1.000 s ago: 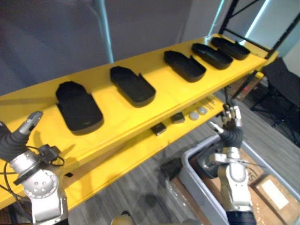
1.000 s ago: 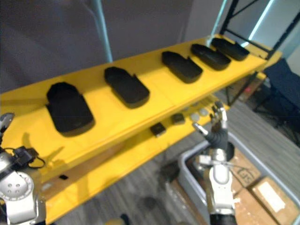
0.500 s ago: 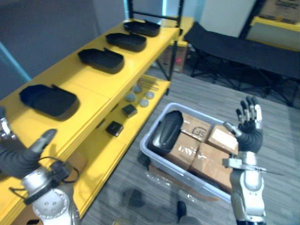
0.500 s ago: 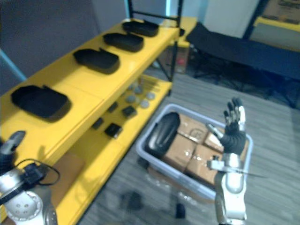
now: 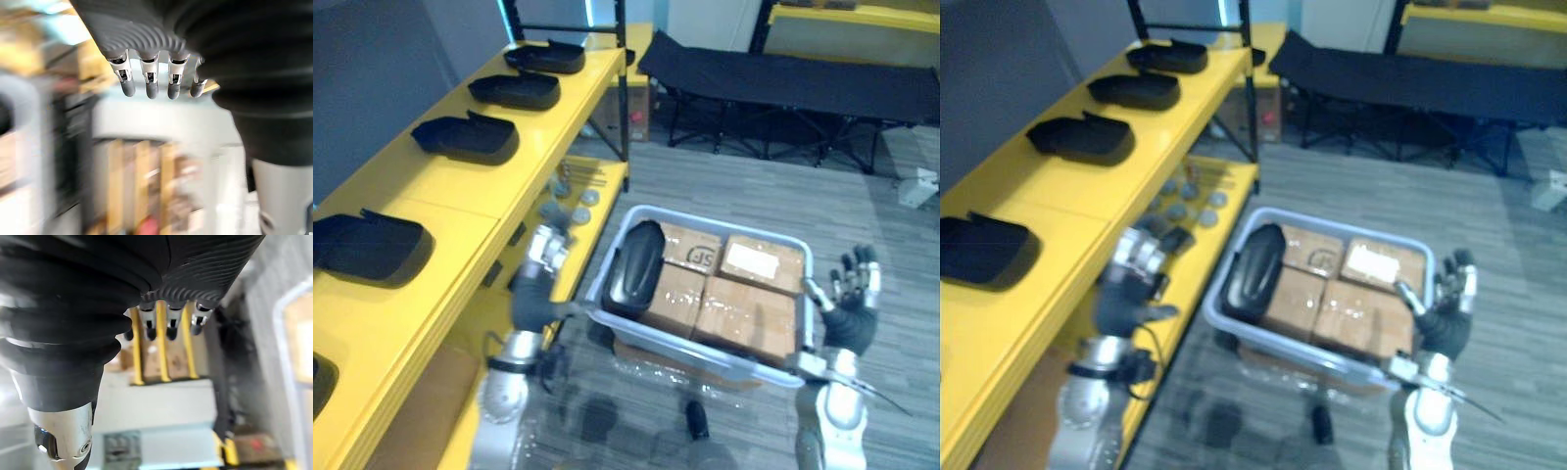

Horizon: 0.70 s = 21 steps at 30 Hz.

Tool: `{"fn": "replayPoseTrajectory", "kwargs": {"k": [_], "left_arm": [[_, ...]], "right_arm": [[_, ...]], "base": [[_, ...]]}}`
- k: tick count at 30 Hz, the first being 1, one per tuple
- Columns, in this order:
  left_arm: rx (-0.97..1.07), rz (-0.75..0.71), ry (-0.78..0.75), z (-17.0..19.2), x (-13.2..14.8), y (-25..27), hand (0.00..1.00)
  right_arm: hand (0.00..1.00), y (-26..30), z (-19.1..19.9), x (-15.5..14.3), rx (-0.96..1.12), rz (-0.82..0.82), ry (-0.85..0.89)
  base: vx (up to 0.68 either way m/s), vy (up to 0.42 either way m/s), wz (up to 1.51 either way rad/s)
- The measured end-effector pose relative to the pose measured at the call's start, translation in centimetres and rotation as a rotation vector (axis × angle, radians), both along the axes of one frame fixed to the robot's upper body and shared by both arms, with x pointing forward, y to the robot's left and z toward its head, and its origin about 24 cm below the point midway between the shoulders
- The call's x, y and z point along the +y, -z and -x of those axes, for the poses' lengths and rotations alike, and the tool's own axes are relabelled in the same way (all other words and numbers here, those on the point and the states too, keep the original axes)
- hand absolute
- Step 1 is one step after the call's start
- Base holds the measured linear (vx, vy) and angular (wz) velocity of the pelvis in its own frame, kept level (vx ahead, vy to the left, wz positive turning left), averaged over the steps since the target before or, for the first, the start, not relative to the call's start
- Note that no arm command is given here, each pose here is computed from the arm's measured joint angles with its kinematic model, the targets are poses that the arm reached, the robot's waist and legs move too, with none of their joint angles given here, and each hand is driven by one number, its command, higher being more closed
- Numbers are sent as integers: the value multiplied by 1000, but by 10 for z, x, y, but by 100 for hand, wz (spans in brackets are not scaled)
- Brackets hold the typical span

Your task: Walk over and take plastic housings, then place them on the shelf

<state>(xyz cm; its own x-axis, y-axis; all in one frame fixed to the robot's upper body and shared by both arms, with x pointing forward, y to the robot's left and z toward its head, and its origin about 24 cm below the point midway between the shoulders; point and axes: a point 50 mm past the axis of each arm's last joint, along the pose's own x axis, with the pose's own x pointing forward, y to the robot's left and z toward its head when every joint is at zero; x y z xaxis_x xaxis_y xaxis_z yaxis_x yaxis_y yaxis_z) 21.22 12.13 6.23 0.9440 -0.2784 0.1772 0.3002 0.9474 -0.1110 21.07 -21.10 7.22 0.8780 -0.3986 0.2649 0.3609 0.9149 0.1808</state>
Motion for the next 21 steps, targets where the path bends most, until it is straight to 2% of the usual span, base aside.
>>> {"fn": "replayPoseTrajectory", "kwargs": {"k": [4,7,13,15,21], "left_arm": [[152,-14,-20,-7,3,33,0],[180,24,21,-13,-4,37,0],[324,-144,-58,-12,-5,82,0],[319,-213,-108,-6,1,89,0],[372,-333,-166,5,13,111,0]], "right_arm": [[0,13,-23,0,89,6,65],[0,17,-46,-8,180,141,179],[0,51,-66,-15,399,243,393],[0,48,-70,-20,399,252,450],[0,25,-89,-18,345,261,454]], "base": [[19,-30,29],[28,-21,31],[3,13,24],[-56,0,32],[-35,-8,11]]}}
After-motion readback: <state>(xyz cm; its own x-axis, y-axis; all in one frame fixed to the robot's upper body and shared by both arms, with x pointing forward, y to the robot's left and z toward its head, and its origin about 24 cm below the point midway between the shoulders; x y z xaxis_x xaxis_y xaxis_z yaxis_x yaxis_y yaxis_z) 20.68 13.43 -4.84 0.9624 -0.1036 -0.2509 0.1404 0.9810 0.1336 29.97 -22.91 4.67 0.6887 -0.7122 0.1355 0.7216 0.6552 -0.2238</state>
